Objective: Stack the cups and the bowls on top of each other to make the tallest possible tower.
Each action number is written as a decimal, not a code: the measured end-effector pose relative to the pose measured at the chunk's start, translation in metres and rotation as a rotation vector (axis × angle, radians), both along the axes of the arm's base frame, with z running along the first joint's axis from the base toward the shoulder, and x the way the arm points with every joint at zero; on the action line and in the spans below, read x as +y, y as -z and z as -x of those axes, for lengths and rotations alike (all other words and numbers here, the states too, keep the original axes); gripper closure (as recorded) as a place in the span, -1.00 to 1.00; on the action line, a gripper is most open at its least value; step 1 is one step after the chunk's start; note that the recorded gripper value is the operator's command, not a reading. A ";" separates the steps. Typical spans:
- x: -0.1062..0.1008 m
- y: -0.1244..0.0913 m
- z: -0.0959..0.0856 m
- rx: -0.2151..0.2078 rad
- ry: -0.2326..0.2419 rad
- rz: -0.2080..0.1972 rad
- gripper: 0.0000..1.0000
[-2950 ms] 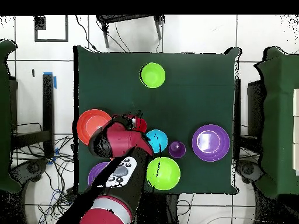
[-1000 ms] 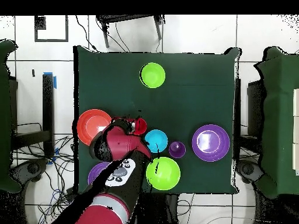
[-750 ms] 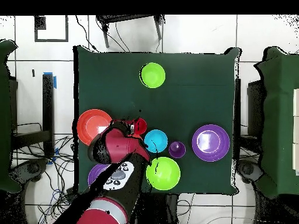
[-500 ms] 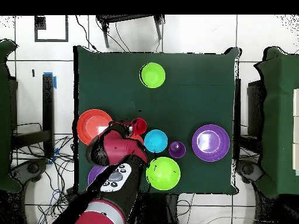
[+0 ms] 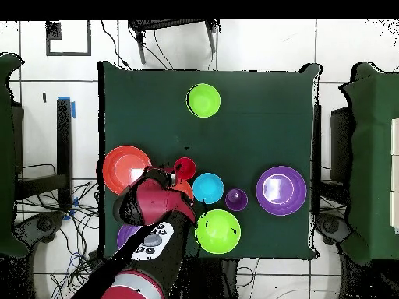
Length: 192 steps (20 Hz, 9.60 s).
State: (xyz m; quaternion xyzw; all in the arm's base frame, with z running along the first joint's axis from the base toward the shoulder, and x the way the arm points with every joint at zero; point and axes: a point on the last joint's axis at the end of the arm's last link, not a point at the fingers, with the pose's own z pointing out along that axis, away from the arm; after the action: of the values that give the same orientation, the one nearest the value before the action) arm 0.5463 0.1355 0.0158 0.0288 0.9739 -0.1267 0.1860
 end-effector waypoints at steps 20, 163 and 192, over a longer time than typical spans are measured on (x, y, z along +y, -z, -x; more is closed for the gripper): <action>-0.024 0.008 0.030 -0.058 0.026 0.002 -1.00; -0.114 -0.173 -0.346 0.181 0.112 -0.274 1.00; -0.100 -0.188 -0.306 0.150 0.073 -0.224 1.00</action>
State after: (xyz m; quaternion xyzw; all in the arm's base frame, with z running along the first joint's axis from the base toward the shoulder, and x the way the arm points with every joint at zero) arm 0.8519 0.0355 0.2042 0.0749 0.9915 -0.0258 0.1035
